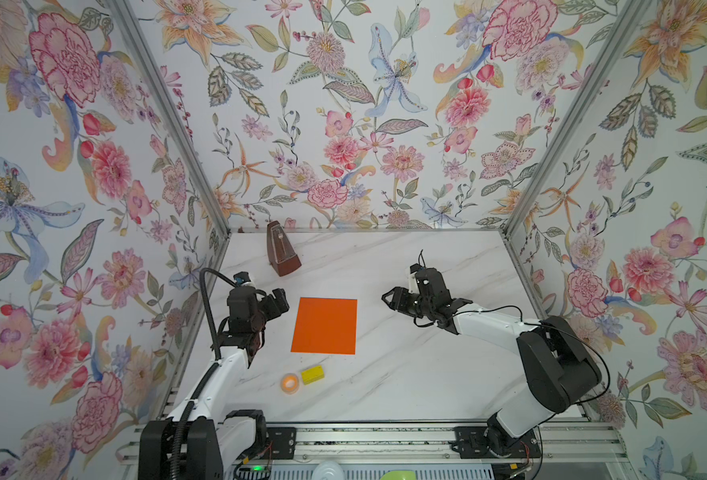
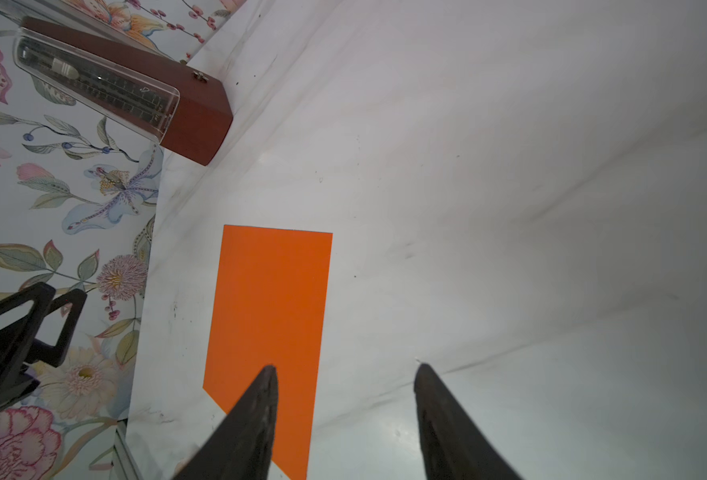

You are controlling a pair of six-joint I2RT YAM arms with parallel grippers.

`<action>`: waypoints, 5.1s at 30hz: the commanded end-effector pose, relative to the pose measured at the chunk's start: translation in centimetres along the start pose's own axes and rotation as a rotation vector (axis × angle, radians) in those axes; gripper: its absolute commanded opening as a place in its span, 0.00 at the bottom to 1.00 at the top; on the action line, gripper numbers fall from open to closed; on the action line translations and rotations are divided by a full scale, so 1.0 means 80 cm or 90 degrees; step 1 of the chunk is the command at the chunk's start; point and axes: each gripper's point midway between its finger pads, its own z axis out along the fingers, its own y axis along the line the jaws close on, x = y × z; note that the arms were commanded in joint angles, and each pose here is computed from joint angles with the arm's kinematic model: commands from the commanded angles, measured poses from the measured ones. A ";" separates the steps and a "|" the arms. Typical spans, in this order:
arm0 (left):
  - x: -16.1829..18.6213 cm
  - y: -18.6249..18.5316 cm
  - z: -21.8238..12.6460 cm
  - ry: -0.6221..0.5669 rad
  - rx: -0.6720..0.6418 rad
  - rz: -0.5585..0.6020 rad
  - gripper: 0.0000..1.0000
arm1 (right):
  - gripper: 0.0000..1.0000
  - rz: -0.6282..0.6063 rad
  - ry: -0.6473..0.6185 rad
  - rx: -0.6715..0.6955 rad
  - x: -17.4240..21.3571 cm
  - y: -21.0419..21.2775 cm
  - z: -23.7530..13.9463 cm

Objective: Fold a paper plane with a square sheet of paper (fold left side to right side)

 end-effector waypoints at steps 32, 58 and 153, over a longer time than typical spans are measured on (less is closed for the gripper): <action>0.087 -0.113 -0.008 0.219 0.178 0.020 0.75 | 0.49 0.040 0.356 0.118 0.161 -0.072 0.024; 0.232 -0.228 0.049 0.387 0.202 0.129 0.23 | 0.53 0.066 0.243 0.123 0.093 -0.094 -0.068; 0.268 -0.174 0.066 0.443 0.105 0.102 0.00 | 0.03 0.167 0.172 0.003 0.102 -0.123 -0.044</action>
